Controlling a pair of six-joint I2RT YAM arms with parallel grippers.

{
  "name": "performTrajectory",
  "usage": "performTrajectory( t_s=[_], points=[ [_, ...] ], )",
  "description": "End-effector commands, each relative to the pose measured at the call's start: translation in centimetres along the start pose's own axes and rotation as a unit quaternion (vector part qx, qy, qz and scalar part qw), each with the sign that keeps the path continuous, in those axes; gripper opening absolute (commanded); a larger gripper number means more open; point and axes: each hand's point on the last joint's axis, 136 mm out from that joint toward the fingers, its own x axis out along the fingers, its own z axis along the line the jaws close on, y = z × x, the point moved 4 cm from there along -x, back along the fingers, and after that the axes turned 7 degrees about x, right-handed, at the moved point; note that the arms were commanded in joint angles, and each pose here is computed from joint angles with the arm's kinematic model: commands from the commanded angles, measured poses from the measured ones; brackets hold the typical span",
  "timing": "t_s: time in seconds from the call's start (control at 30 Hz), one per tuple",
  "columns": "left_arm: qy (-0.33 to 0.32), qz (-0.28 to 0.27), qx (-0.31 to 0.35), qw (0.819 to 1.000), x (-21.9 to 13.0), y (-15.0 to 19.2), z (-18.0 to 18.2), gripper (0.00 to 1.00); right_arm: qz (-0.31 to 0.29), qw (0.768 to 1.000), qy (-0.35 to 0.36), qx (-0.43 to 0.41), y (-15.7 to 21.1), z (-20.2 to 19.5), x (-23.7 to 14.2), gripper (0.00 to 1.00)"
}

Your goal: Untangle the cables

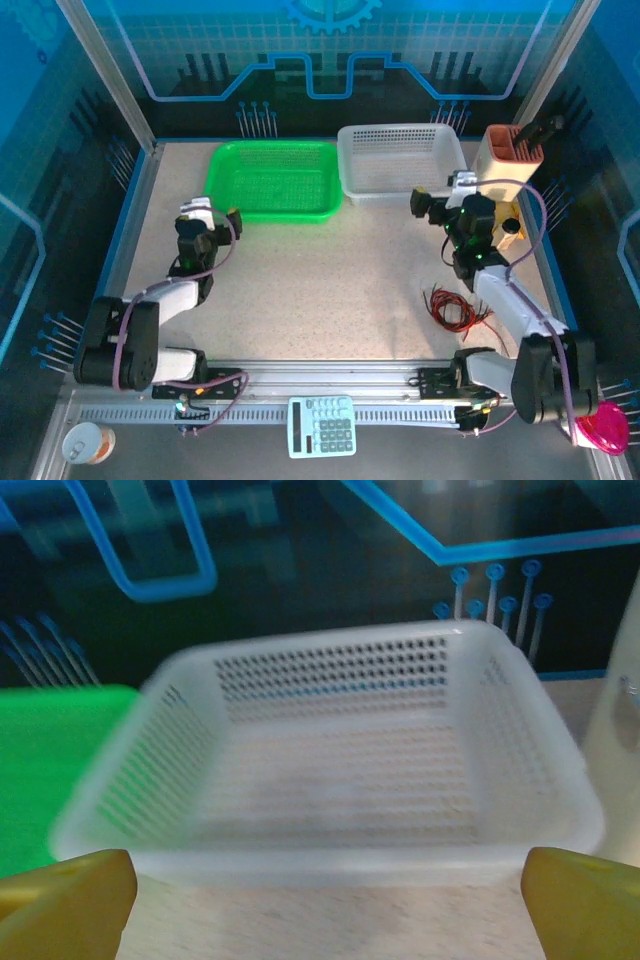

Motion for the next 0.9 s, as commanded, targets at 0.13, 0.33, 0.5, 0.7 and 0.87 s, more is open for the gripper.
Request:
performTrajectory(
  t_s=[0.13, 0.33, 0.5, 0.7, 0.87],
  points=[
    [-0.039, 0.011, -0.095, 0.995, -3.1, -4.8, 1.8, 0.99, 0.137, 0.978, -0.118, 0.104, 0.3, 6.4, -3.9, 1.00],
    [0.063, 0.058, -0.208, 0.974, -6.6, -7.9, -0.4, 0.99, 0.277, 0.955, 0.020, 0.107, 5.9, 5.9, -9.4, 0.88],
    [0.128, 0.107, -0.272, 0.948, -8.5, -7.8, -2.3, 0.99, 0.267, 0.937, 0.187, 0.124, 11.7, 0.6, -13.6, 0.91],
    [0.174, 0.148, -0.280, 0.932, -9.5, -7.8, -3.8, 0.99, 0.240, 0.916, 0.292, 0.131, 12.9, -2.8, -15.1, 0.97],
    [0.193, 0.151, -0.283, 0.927, -9.9, -8.3, -4.4, 0.99, 0.251, 0.896, 0.335, 0.148, 13.5, -3.8, -13.3, 0.99]
  ],
)
